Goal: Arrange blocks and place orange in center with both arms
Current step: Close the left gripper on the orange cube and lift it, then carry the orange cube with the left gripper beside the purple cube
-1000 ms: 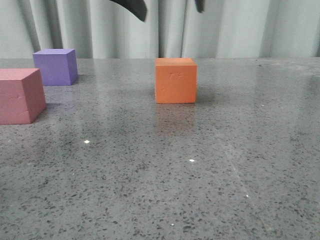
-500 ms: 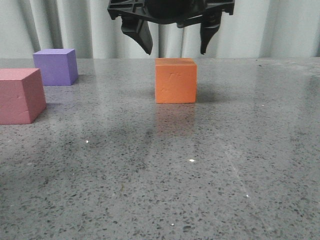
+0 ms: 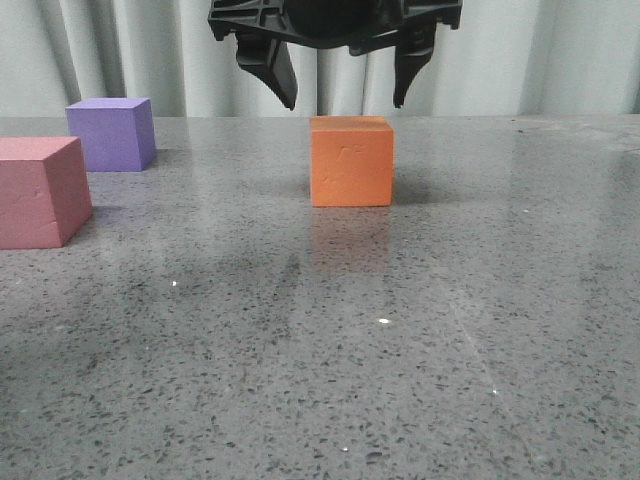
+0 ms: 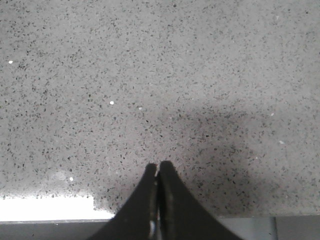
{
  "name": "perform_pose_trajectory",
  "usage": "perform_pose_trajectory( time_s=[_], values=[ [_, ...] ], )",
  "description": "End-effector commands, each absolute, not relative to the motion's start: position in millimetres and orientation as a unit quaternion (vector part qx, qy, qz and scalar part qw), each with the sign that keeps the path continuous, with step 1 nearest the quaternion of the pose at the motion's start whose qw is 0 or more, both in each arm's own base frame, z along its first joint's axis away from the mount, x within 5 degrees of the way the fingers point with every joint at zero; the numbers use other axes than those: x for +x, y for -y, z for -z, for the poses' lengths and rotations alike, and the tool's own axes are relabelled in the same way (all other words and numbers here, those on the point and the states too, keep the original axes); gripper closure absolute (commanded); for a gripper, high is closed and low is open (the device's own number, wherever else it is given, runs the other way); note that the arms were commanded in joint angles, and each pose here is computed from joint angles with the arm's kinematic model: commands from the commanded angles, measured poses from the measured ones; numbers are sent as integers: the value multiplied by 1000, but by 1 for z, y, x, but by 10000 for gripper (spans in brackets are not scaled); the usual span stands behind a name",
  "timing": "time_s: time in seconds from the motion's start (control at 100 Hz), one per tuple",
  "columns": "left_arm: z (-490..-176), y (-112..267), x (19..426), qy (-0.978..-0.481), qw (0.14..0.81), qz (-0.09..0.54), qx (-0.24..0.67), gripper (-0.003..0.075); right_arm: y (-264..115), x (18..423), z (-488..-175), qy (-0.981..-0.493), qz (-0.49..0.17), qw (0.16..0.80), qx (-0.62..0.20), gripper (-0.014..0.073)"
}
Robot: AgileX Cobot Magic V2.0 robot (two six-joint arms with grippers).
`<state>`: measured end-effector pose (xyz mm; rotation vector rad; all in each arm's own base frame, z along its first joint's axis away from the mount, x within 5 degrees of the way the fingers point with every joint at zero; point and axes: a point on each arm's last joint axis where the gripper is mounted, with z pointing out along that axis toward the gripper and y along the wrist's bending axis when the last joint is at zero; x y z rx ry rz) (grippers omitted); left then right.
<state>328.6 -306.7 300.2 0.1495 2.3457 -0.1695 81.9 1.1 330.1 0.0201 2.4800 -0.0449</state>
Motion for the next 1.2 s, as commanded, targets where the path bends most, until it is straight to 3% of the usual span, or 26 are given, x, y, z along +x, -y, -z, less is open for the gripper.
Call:
perform_pose_trajectory(
  time_s=[0.0, 0.53, 0.63, 0.9, 1.0, 1.19],
  values=[
    [-324, 308, 326, -904, 413, 92, 56, 113, -1, 85, -339, -935, 19, 355, 4, 662],
    [-311, 311, 326, -918, 384, 93, 39, 120, -1, 85, -339, -935, 19, 355, 4, 662],
    [-311, 311, 326, -918, 384, 93, 39, 179, -1, 85, -339, -935, 19, 355, 4, 662],
    [-314, 310, 326, -916, 388, 91, 43, 479, -1, 85, -339, -935, 19, 355, 4, 662],
    [-323, 304, 323, -913, 397, 83, 42, 521, -1, 85, -339, -935, 19, 355, 4, 662],
    [-361, 281, 312, -900, 430, 56, 34, 521, -1, 85, -339, -934, 19, 356, 4, 662]
  ],
)
